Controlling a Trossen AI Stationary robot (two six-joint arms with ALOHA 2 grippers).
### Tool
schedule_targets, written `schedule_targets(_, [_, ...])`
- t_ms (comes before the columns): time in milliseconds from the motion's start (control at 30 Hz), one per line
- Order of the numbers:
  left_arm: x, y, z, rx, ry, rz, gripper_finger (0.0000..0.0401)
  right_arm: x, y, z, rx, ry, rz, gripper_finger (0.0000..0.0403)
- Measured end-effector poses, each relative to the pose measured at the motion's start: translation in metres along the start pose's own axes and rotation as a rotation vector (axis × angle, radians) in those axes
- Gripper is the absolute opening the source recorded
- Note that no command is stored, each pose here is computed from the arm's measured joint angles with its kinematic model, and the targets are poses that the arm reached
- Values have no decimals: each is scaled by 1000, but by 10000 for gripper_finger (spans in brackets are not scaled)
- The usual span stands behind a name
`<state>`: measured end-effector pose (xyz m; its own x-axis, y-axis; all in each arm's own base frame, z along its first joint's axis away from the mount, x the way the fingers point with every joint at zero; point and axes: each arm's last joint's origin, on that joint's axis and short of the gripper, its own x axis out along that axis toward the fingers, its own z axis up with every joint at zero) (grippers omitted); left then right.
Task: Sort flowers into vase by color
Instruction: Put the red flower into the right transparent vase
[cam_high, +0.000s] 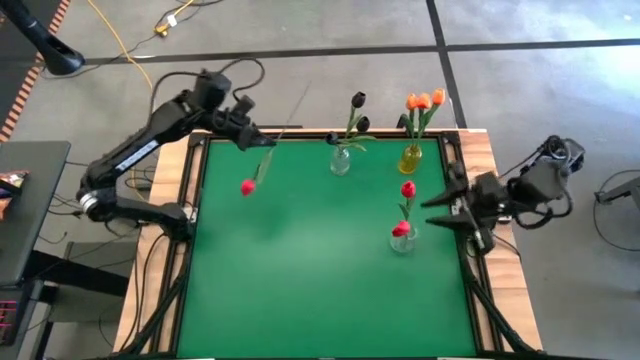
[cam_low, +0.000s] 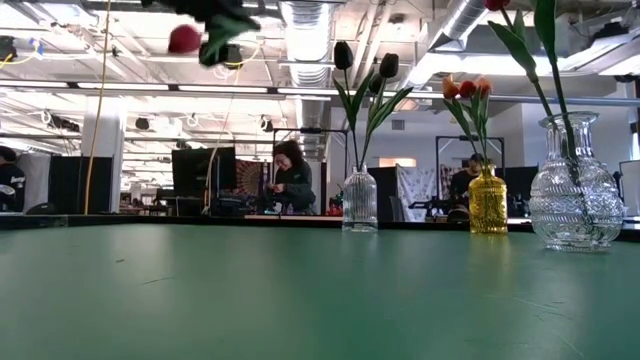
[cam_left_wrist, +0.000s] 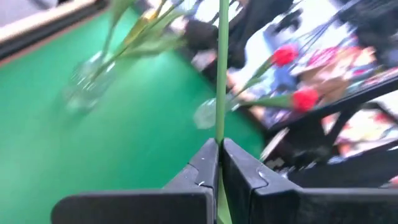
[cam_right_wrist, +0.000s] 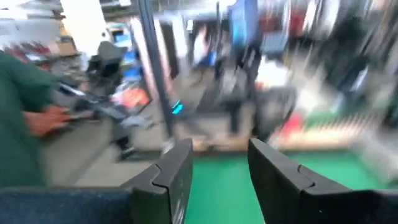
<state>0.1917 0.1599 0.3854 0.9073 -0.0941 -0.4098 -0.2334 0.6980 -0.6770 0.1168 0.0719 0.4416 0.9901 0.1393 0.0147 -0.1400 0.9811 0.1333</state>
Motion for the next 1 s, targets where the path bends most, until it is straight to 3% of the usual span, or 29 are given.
schedule_targets(200, [-3,-46,5,-9,-129,-182,0,34,0,8,-560,-87,-197,179])
schedule_targets(367, [13,-83,-1,-76,-147,-301,0,83,-10,2,-882,-49,-368,179])
schedule_targets(500, [29,-108,-9,-135,-135,-388,0,119,-20,-1,-1134,62,-448,179])
schedule_targets(633, [45,-124,-17,-178,-114,-448,0,151,-26,1,-1320,186,-526,179])
schedule_targets(800, [66,-127,-26,-266,-55,-409,0,184,-34,2,-1522,348,-610,179])
schedule_targets(1000, [77,-129,-31,-270,-28,-402,0,208,-40,-8,-1604,440,-609,179])
